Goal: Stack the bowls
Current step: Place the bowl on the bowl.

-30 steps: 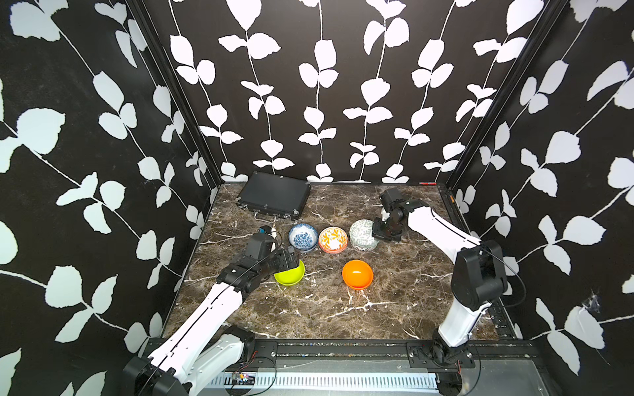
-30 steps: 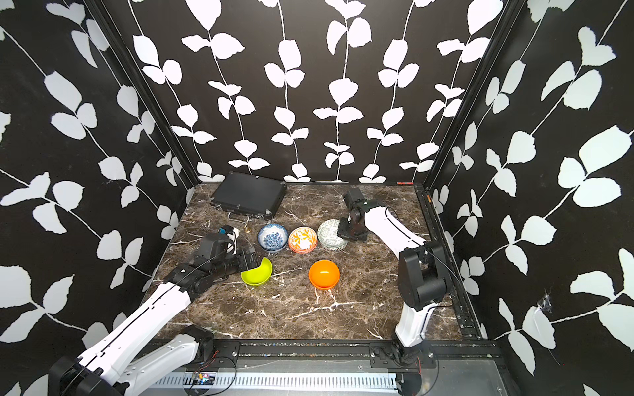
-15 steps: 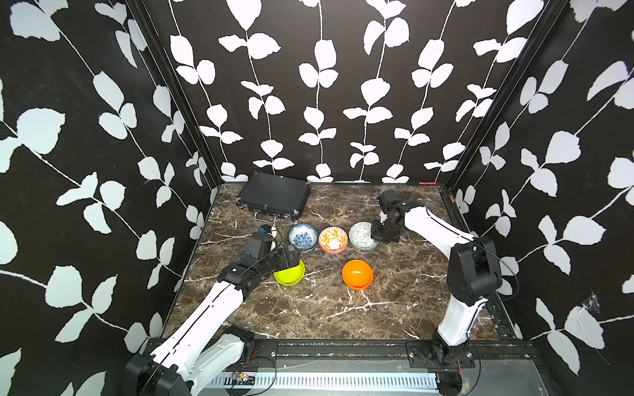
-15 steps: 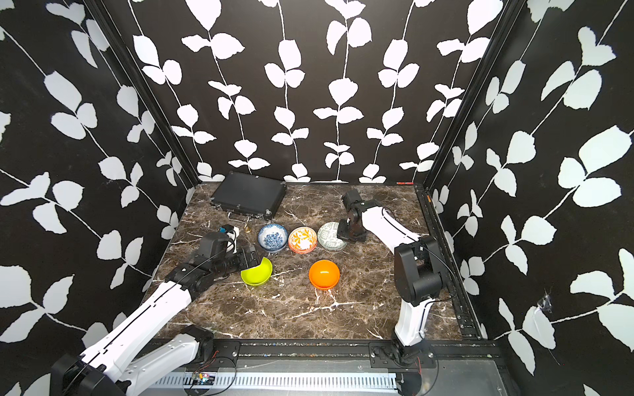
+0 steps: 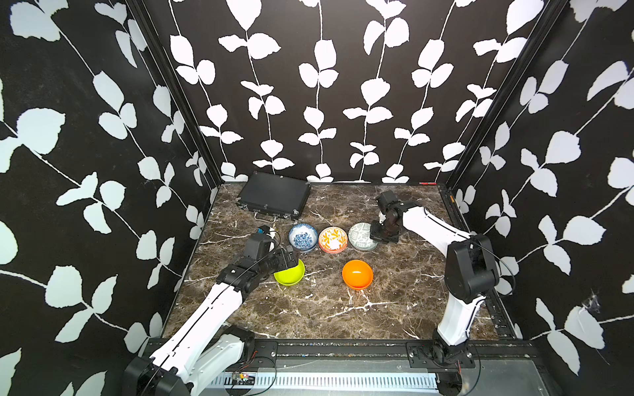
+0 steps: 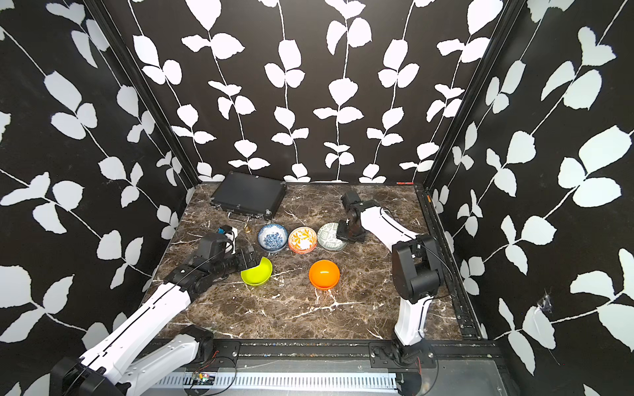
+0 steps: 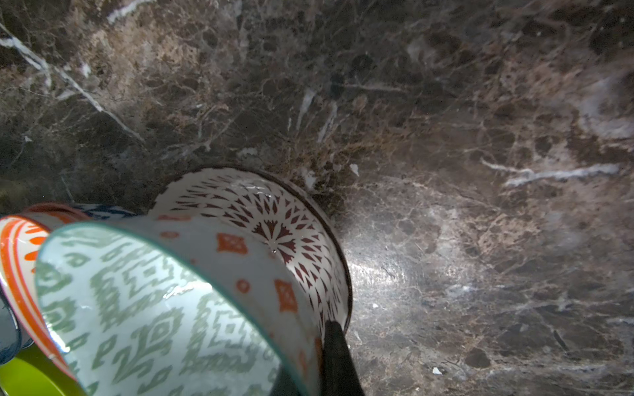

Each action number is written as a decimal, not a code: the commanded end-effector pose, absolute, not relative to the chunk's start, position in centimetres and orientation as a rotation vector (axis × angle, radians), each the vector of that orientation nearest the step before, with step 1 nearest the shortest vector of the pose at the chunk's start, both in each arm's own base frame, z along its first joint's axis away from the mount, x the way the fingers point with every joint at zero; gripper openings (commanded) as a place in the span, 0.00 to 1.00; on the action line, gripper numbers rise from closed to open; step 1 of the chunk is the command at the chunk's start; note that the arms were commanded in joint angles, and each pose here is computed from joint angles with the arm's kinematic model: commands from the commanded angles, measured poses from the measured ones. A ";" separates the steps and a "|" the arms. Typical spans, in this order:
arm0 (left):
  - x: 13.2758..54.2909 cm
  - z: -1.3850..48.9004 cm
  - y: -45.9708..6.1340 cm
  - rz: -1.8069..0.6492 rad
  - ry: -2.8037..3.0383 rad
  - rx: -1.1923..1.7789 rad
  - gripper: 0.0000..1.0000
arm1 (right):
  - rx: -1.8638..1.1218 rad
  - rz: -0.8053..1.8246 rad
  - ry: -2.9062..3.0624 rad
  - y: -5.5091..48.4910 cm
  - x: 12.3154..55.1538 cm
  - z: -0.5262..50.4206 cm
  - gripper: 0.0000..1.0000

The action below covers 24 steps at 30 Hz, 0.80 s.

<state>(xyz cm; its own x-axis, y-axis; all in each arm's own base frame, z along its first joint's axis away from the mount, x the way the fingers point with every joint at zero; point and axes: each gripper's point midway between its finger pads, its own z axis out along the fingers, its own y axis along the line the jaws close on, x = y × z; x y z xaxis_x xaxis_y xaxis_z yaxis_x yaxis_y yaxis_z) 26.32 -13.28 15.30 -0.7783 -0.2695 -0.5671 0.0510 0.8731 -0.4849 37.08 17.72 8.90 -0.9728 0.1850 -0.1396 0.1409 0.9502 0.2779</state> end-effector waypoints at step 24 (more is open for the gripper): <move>26.4 15.5 -12.9 -0.662 2.352 -0.174 0.98 | 0.228 0.352 2.934 18.3 37.7 9.2 0.07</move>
